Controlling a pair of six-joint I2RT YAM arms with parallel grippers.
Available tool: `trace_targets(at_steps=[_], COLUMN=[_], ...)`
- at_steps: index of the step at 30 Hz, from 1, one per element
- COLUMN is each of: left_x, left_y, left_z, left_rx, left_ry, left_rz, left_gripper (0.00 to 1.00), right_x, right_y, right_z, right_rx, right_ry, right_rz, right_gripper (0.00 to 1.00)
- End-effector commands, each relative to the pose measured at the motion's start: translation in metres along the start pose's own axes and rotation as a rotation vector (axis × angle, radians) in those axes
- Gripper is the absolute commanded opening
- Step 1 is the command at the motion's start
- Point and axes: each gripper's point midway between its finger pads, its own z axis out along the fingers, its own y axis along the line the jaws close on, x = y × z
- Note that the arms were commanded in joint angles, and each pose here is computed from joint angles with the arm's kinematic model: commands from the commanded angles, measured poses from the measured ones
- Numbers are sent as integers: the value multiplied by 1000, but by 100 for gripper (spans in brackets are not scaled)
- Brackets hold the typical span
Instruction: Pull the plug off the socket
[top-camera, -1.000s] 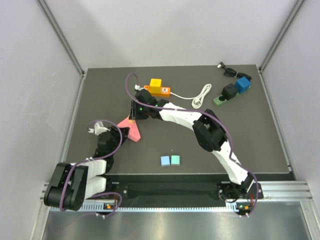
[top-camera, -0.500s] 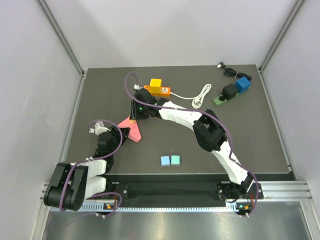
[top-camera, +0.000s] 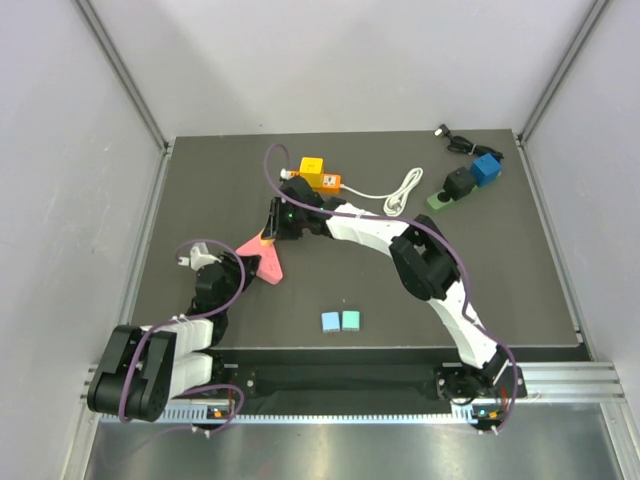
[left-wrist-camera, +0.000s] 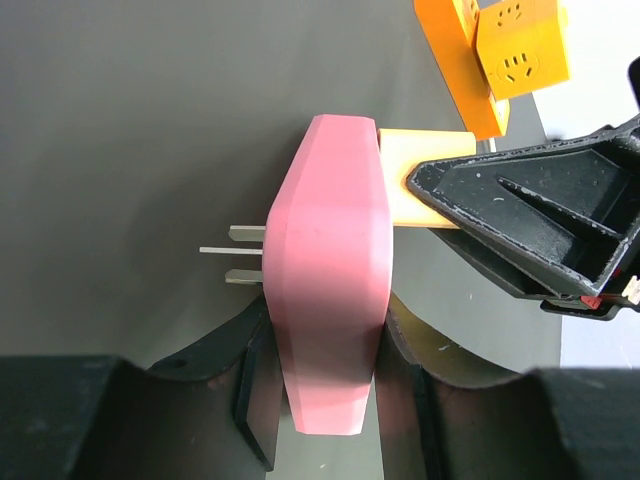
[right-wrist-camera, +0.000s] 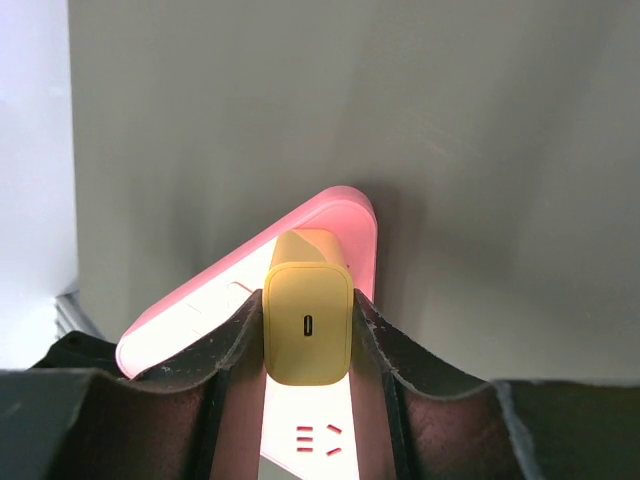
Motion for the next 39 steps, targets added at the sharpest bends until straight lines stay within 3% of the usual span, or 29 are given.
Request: trace_targets(at_steps=[1, 11, 21, 25, 33, 39], left_x=[18, 18, 18, 17, 18, 19], left_y=[53, 52, 53, 53, 54, 53], left_z=[-9, -9, -8, -8, -8, -8], left_rx=[-192, -192, -203, -208, -208, -201], left_ry=[49, 55, 53, 51, 51, 60], left_rz=[46, 46, 36, 30, 35, 46], left_gripper=[0, 0, 0, 0, 0, 0], right_x=[-56, -64, -65, -69, -77, -56], right_y=[50, 34, 37, 37, 43, 53], right_z=[-49, -55, -65, -72, -92, -124], right_rx=[-171, -88, 153, 178, 9, -184], right_ry=[-139, -175, -274, -300, -275, -134], right_rz=[31, 3, -198, -199, -135, -281], right_gripper=[0, 0, 0, 0, 0, 0])
